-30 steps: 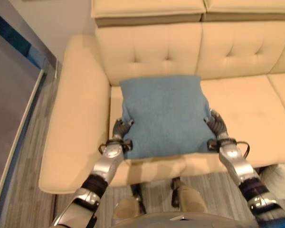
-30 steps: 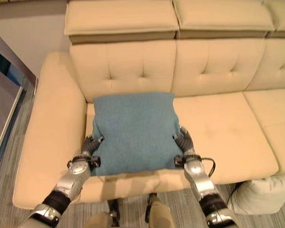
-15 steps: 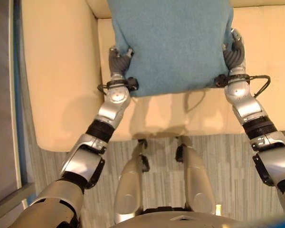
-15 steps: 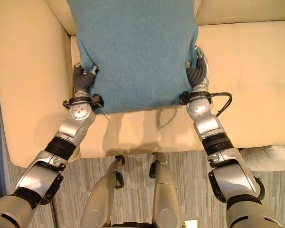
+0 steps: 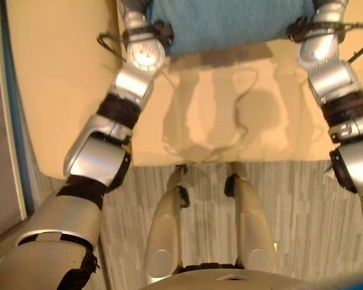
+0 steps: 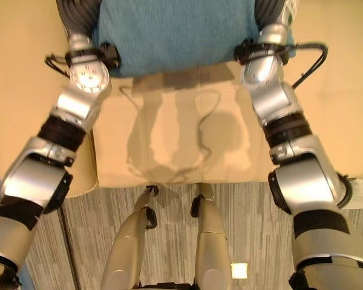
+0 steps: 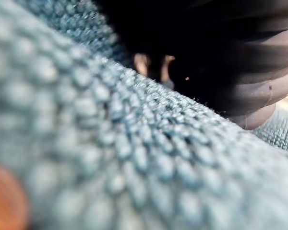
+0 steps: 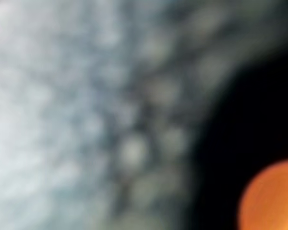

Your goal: Pick up all the scattered cushions and arrange them neatly on the sofa.

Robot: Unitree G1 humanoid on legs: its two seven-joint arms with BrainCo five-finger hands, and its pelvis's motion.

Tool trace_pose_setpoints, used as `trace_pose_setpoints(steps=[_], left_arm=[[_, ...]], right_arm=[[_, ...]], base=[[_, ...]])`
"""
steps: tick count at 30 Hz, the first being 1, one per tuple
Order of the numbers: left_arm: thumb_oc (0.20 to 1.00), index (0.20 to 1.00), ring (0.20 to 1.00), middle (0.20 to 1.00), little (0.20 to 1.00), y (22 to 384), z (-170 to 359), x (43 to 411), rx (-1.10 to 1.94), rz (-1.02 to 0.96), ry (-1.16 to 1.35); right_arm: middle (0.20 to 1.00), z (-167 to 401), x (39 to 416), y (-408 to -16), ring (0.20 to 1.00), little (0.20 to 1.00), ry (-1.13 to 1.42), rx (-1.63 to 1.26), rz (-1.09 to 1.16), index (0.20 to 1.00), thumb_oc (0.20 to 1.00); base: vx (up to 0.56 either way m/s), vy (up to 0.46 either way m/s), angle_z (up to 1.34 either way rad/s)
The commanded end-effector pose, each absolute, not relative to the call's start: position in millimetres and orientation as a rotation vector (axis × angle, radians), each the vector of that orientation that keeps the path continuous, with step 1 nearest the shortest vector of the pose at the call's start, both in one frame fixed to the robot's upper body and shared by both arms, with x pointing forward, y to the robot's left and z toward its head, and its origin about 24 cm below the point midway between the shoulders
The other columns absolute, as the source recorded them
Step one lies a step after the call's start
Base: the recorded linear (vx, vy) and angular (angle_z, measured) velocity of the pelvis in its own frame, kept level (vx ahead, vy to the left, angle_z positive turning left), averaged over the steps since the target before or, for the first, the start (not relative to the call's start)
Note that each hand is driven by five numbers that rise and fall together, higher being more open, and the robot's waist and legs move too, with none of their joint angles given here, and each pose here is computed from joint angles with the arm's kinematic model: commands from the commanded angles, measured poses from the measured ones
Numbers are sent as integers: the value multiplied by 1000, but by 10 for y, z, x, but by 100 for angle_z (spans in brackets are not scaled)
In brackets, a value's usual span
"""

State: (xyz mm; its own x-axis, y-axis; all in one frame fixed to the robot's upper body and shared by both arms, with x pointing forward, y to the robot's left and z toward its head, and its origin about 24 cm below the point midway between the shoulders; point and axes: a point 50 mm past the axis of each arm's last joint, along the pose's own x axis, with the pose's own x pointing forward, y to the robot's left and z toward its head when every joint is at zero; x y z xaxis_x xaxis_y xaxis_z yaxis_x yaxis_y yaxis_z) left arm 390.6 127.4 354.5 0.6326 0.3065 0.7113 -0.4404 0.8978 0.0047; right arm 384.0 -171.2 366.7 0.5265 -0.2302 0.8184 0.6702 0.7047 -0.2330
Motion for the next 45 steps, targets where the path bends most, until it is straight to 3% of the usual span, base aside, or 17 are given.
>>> trace_pose_setpoints(steps=[1,7,10,12,13,14,15,16,17,26,45], left_arm=[[200,200,200,200,200,676,3807,3747,211,218,-910],[200,200,200,200,200,878,4071,3768,296,251,-899],[200,200,200,200,200,997,3922,3855,291,257,-835],[398,398,398,398,398,1013,3773,3918,263,243,-780],[680,680,680,680,680,1030,3714,3943,258,244,-758],[906,906,906,906,906,1030,3711,3944,258,243,-758],[1000,1000,1000,1000,1000,1020,3471,4002,187,218,-693],[1000,1000,1000,1000,1000,1019,3398,4016,164,214,-672],[1000,1000,1000,1000,1000,1063,3179,4052,115,203,-614],[1000,1000,1000,1000,1000,1642,3122,4064,93,352,-587],[1000,1000,1000,1000,1000,1975,2839,3981,149,418,-580]], right_arm=[[200,3683,3813,-968,200,200,-970,-590,-310,200,200],[200,3731,3891,-979,200,200,-877,-613,-246,200,200],[200,3625,3937,-1015,200,200,-831,-649,-225,200,200],[200,3550,3961,-1043,200,200,-809,-669,-220,200,200],[200,3522,3977,-1075,200,200,-791,-661,-222,200,200],[200,3519,3977,-1076,200,200,-790,-660,-222,200,200],[244,3443,4000,-1161,244,244,-759,-650,-235,244,244],[551,3421,4004,-1181,551,551,-752,-650,-238,551,551],[1000,3452,3977,-1281,1000,1000,-765,-634,-259,1000,1000],[1000,3340,3992,-1549,1000,1000,-710,-581,-302,1000,1000],[1000,2949,4034,-2102,1000,1000,-536,-772,-400,1000,1000]], base=[[0,0,0],[-4,0,0],[8,23,-1],[4,16,-1],[2,24,-3],[0,0,0],[0,0,0],[-19,3,3],[-23,-12,4],[-35,-21,0],[-6,-1,0]])
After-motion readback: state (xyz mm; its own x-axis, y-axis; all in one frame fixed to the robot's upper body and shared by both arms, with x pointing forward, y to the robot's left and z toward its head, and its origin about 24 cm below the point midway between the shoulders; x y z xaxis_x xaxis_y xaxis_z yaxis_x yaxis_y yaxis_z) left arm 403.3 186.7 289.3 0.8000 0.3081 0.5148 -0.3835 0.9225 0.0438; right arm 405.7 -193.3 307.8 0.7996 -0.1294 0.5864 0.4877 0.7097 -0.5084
